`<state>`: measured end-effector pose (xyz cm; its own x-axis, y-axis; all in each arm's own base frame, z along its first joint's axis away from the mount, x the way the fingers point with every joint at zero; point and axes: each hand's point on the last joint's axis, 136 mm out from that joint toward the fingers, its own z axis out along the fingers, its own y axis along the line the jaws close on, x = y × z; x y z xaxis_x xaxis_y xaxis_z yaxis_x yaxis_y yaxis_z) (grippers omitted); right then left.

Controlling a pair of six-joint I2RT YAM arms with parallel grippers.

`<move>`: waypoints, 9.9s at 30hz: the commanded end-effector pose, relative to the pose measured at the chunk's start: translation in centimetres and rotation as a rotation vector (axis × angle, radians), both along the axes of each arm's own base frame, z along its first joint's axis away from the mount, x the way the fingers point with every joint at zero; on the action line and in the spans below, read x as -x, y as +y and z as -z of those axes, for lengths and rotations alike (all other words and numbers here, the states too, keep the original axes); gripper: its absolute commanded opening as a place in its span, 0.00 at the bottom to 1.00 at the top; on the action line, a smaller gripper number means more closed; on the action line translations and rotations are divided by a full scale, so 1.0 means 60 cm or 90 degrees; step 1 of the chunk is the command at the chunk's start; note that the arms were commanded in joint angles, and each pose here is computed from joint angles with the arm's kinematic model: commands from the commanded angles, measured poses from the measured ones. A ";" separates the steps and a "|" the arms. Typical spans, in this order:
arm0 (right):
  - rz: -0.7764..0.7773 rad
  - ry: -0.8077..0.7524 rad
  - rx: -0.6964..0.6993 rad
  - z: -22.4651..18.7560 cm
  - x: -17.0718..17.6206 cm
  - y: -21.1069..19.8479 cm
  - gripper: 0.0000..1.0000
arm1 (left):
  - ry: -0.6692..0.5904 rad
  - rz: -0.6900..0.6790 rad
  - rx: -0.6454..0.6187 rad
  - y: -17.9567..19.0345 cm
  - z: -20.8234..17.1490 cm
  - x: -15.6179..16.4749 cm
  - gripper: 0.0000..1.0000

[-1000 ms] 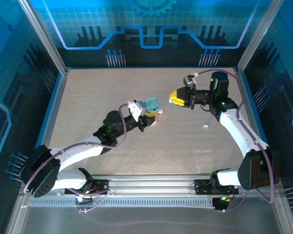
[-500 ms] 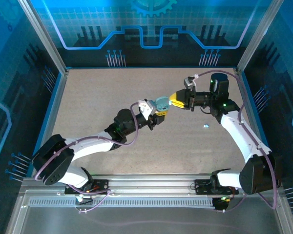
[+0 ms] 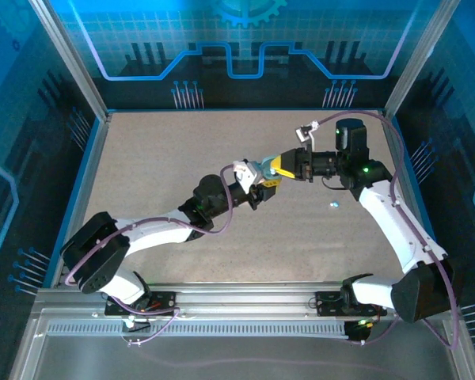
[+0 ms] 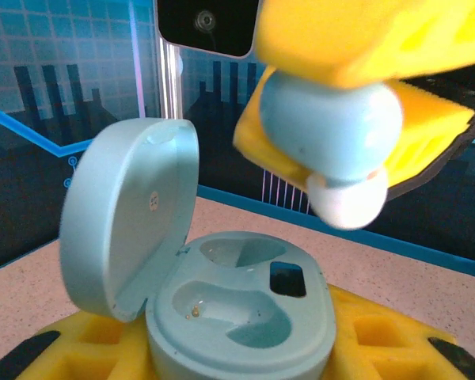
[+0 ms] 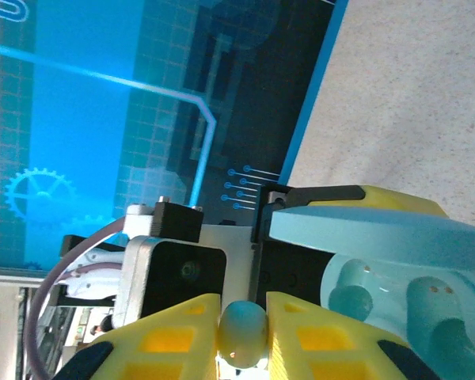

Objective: Insert the wireless bluetooth earbuds into the charging case

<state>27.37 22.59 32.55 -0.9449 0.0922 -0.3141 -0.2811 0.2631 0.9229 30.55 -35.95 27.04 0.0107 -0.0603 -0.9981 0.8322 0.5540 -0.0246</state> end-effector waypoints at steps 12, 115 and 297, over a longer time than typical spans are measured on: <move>0.027 -0.067 0.100 0.001 0.003 -0.004 0.21 | -0.043 0.022 0.050 -0.019 -0.051 0.005 0.29; 0.013 -0.104 0.271 0.039 0.019 0.010 0.29 | -0.080 0.021 0.087 -0.001 -0.071 0.024 0.28; 0.176 0.401 0.494 0.506 -0.054 -0.260 0.38 | -0.066 -0.045 0.065 0.083 -0.056 0.029 0.28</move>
